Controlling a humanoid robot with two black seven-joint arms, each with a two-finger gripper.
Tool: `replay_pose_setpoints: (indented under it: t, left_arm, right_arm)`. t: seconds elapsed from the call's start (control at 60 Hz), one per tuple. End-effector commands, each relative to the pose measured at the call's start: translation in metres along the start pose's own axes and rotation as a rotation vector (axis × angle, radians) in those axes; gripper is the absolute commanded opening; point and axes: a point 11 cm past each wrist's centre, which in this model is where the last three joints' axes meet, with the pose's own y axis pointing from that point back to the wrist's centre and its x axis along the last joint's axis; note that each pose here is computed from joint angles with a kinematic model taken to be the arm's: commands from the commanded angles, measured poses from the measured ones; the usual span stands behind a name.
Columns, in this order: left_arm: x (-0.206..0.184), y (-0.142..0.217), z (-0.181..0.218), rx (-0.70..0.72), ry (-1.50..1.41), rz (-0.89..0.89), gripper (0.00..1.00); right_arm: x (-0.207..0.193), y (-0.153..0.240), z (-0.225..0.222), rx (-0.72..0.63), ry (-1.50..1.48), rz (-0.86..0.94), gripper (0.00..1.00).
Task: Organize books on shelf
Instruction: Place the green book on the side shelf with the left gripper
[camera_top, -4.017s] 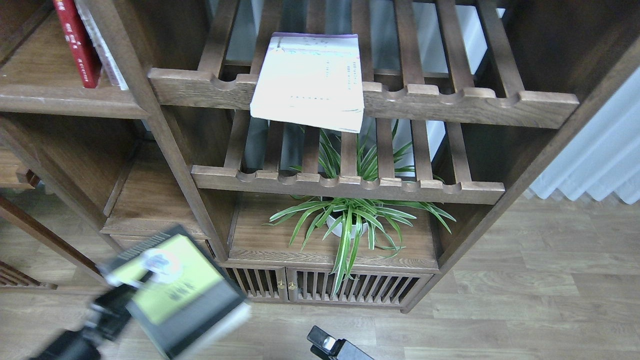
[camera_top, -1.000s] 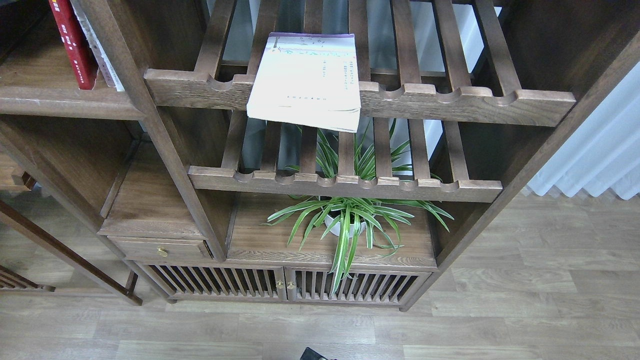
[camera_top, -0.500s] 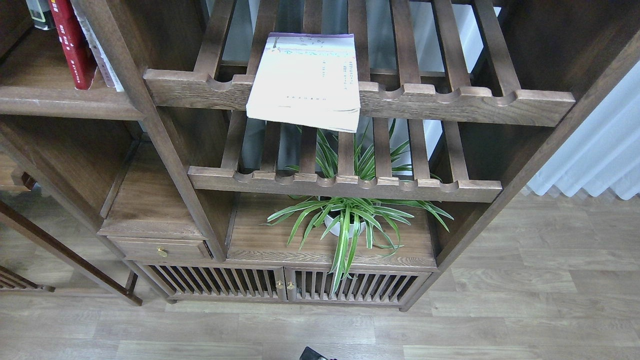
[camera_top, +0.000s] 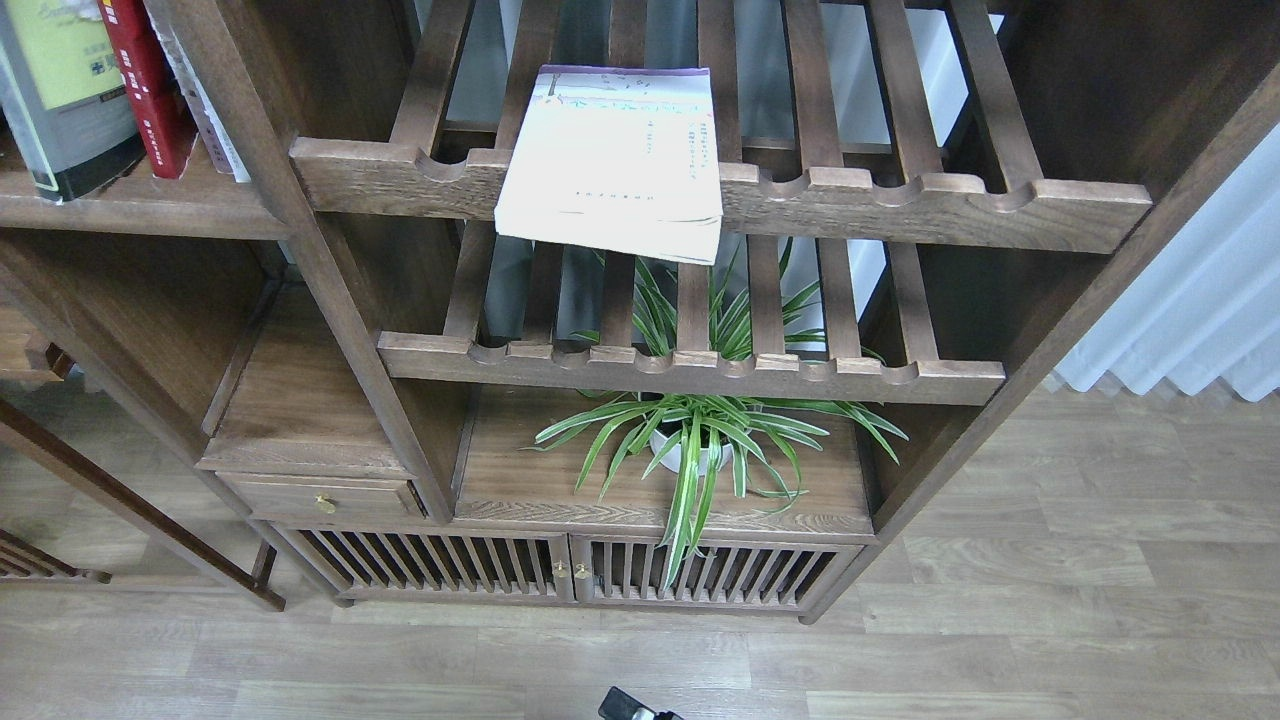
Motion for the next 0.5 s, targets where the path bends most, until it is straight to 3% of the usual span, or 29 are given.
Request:
replay_pose_setpoints:
  t: [0.0, 0.483]
  left_arm:
    - [0.0015, 0.0053, -0.0014, -0.015, 0.03, -0.003, 0.33]
    - [-0.0064, 0.0084, 0.0057, -0.115, 0.077, -0.035, 0.33]
  right_arm:
    - [-0.0002, -0.0003, -0.0002, 0.001, 0.0, -0.001, 0.99]
    - [-0.0017, -0.003, 0.0034, 0.001, -0.009, -0.008, 0.99]
